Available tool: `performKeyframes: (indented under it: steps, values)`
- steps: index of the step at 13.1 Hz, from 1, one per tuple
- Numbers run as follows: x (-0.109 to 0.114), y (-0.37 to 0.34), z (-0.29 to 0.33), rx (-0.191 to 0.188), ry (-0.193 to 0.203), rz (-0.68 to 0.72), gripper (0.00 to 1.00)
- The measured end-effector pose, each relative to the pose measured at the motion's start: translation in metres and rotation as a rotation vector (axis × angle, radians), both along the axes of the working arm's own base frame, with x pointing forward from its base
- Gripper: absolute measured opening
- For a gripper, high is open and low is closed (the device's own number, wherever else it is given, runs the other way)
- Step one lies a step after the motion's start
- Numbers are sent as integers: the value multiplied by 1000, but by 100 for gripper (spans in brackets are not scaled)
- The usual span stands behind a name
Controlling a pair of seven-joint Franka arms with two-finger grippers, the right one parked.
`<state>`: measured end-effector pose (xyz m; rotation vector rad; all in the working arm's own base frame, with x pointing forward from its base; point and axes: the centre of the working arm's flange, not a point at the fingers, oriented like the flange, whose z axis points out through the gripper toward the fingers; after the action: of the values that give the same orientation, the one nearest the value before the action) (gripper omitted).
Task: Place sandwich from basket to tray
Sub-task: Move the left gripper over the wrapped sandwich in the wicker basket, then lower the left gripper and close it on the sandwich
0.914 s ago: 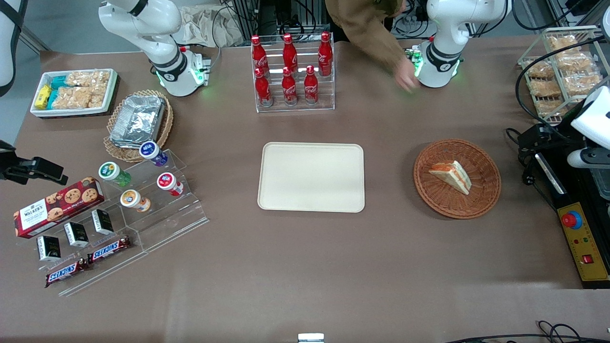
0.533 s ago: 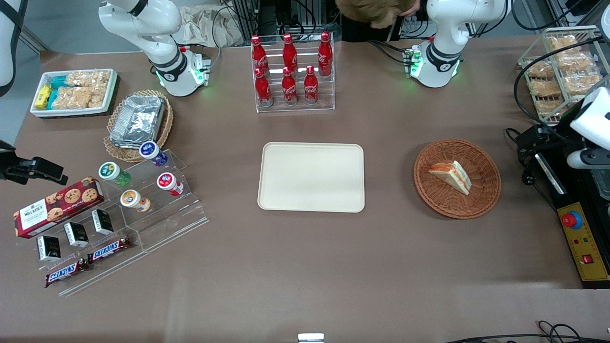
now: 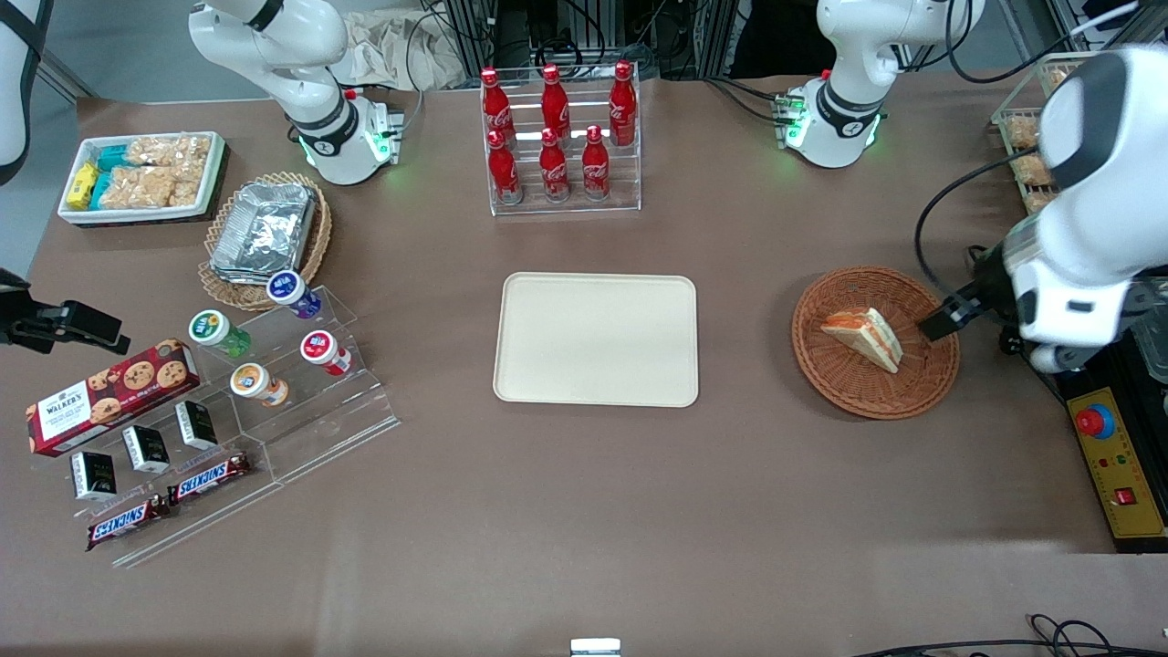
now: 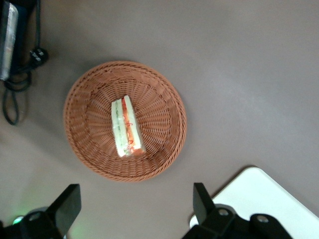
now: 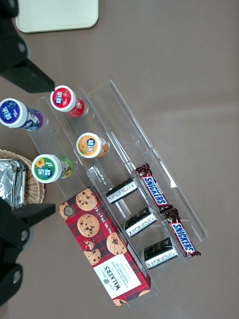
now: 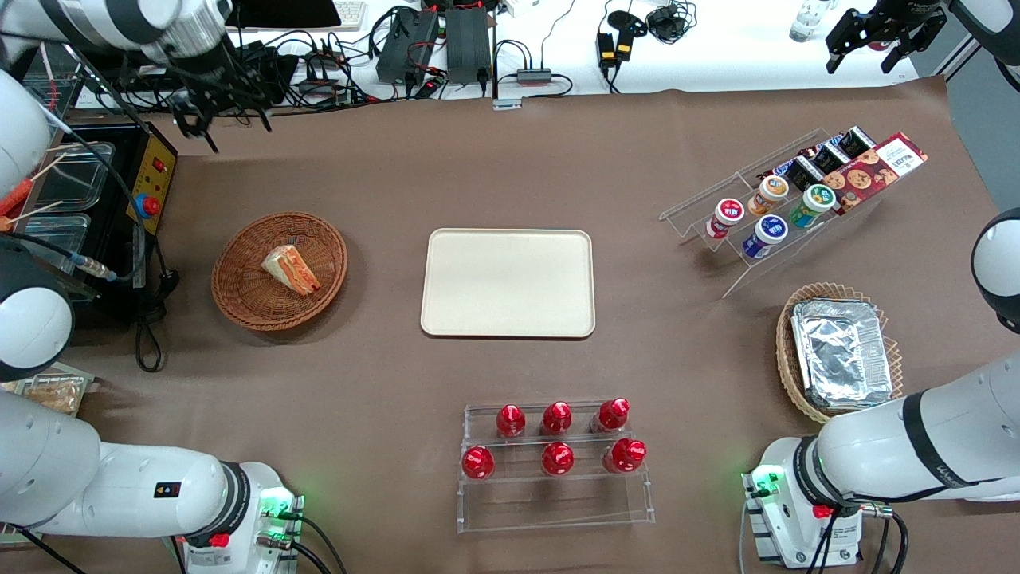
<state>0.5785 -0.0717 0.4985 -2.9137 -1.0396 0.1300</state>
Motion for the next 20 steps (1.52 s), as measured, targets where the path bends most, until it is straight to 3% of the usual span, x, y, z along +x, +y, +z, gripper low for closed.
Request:
performKeyframes:
  steps: [3, 8, 13, 16, 18, 20]
  values:
    - [-29, 1, -87, 1, -81, 147, 100]
    - [-74, 17, -165, 0, -108, 227, 100]
    - [-109, 41, -228, -15, -181, 276, 100]
    - [-121, 51, -257, -14, -182, 295, 100]
    - [-121, 51, -263, -15, -183, 295, 93]
    - [-121, 51, -264, -15, -187, 297, 71]
